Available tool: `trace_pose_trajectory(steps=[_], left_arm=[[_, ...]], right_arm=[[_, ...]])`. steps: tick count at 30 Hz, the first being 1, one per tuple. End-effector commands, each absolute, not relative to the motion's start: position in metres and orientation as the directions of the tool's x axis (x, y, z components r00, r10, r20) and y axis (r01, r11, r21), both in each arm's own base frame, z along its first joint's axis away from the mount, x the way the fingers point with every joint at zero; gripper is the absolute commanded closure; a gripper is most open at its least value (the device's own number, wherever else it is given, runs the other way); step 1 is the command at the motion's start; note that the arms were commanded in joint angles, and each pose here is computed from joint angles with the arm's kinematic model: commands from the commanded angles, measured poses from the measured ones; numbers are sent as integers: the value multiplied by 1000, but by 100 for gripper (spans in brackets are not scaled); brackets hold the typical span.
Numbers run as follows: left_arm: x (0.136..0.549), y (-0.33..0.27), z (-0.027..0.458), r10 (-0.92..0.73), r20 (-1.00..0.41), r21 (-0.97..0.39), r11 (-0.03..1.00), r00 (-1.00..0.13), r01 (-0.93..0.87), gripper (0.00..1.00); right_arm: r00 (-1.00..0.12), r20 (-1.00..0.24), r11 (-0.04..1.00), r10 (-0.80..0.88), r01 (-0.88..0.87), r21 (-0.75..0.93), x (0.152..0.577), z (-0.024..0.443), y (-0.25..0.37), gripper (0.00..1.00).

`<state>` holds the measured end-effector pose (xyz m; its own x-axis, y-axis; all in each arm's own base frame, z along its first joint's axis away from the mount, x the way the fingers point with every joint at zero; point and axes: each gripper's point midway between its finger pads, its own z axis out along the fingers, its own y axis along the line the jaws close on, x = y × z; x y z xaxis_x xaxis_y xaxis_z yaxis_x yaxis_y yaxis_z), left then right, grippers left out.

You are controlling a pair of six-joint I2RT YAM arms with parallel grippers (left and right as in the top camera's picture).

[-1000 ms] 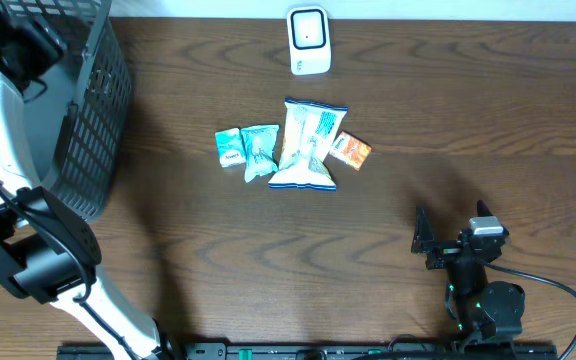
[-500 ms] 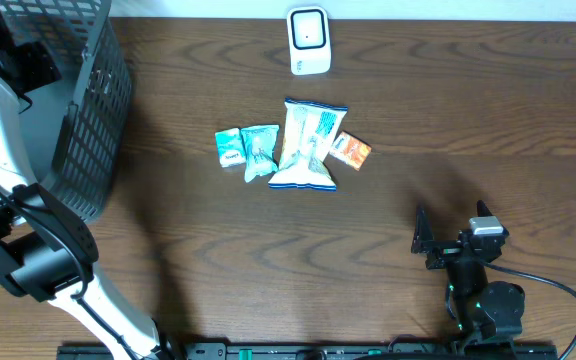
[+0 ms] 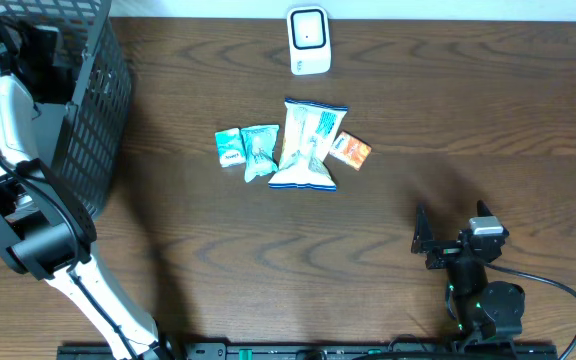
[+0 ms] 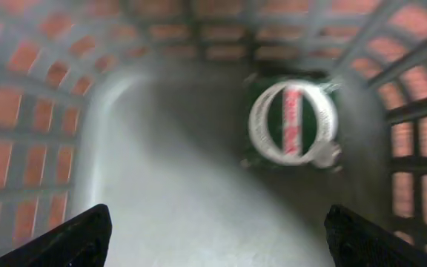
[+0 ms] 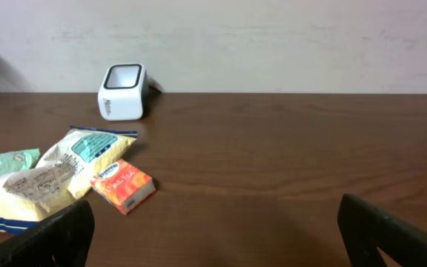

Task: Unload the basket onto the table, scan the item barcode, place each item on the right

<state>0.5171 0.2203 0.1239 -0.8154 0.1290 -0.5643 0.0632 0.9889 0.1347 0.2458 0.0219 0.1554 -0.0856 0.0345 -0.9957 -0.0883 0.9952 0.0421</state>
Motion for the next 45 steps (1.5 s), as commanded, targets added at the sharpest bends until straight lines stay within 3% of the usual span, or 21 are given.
trace_pose_trajectory(steps=[1,9,19,23,33,45], left_arm=[[523,207,112,203,-578,109,979,-790,172,5],[523,192,66,174,-550,-8,977,-817,214,2],[545,200,66,201,-611,49,975,-766,217,2],[550,187,65,198,-647,-2,965,-736,262,2],[553,186,15,185,-619,-39,963,-764,265,3],[559,199,18,169,-625,3,977,-762,214,36]], right_arm=[[-88,-995,995,45,-82,52,246,154,21,1],[-89,-995,995,45,-82,52,246,154,21,1],[-88,-995,995,45,-82,52,246,154,21,1],[-89,-995,995,45,-82,52,246,154,21,1],[-89,-995,995,45,-82,52,246,154,21,1],[-89,-995,995,45,-82,52,246,154,21,1]])
